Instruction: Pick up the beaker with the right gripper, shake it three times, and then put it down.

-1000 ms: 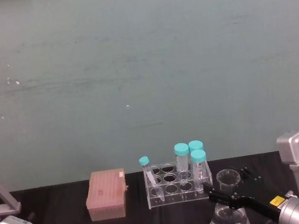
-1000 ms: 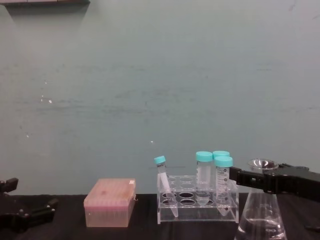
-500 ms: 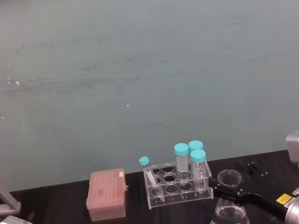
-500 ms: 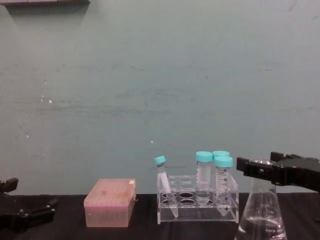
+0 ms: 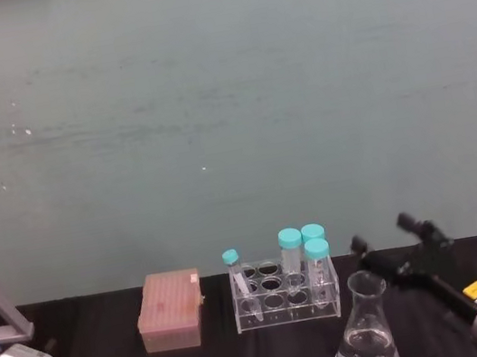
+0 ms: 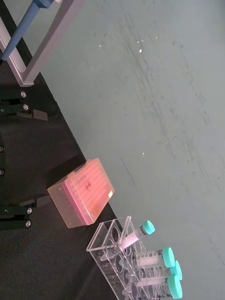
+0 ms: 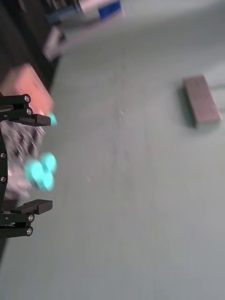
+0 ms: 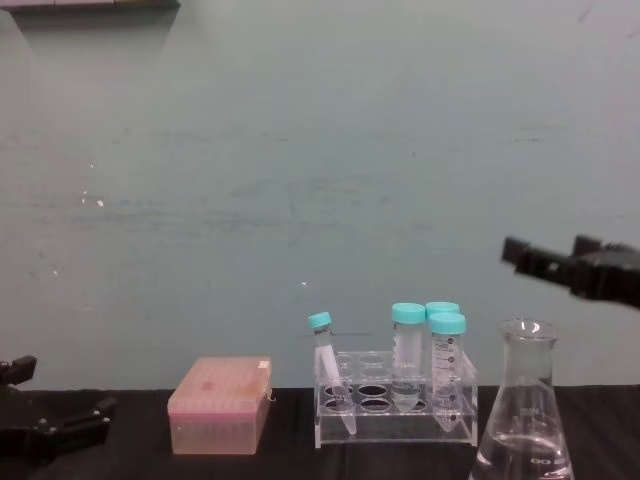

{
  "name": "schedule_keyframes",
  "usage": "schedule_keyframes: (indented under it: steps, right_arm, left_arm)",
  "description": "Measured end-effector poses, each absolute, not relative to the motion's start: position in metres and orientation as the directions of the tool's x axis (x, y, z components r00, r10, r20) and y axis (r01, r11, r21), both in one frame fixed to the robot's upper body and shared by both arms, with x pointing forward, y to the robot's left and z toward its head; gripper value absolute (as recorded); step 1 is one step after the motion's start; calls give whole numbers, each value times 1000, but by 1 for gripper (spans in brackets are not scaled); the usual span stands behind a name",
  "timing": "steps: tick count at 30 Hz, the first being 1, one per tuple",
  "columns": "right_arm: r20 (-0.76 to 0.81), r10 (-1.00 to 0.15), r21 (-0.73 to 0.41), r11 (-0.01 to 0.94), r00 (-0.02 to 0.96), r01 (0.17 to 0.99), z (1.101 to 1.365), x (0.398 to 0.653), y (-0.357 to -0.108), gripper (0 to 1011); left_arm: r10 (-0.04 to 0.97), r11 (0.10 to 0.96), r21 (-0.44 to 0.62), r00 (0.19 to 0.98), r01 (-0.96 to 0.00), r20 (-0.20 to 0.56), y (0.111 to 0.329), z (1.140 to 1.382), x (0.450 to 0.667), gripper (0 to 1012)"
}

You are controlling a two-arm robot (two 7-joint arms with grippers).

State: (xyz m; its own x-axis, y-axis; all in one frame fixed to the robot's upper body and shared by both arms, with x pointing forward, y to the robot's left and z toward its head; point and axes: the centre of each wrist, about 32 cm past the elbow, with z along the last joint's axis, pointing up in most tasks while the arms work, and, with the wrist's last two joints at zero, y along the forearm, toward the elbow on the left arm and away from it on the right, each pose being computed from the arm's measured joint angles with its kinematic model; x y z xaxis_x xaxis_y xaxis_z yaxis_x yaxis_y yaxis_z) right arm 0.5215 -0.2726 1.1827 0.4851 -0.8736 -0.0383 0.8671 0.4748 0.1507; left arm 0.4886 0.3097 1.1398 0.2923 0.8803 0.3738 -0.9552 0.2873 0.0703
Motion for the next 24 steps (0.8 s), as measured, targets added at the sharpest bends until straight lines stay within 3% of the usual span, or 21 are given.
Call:
schedule_keyframes:
  steps: [9,24]
  right_arm:
    - [25,-965,179,260,260,949,1182,521,-283,1000]
    - [19,-983,61,183,182,981,1156,514,-297,1000]
  left_arm:
    - [880,287,70,292,-955,374,310,1140,489,1000]
    - [880,287,70,292,-955,374,310,1140,489,1000]
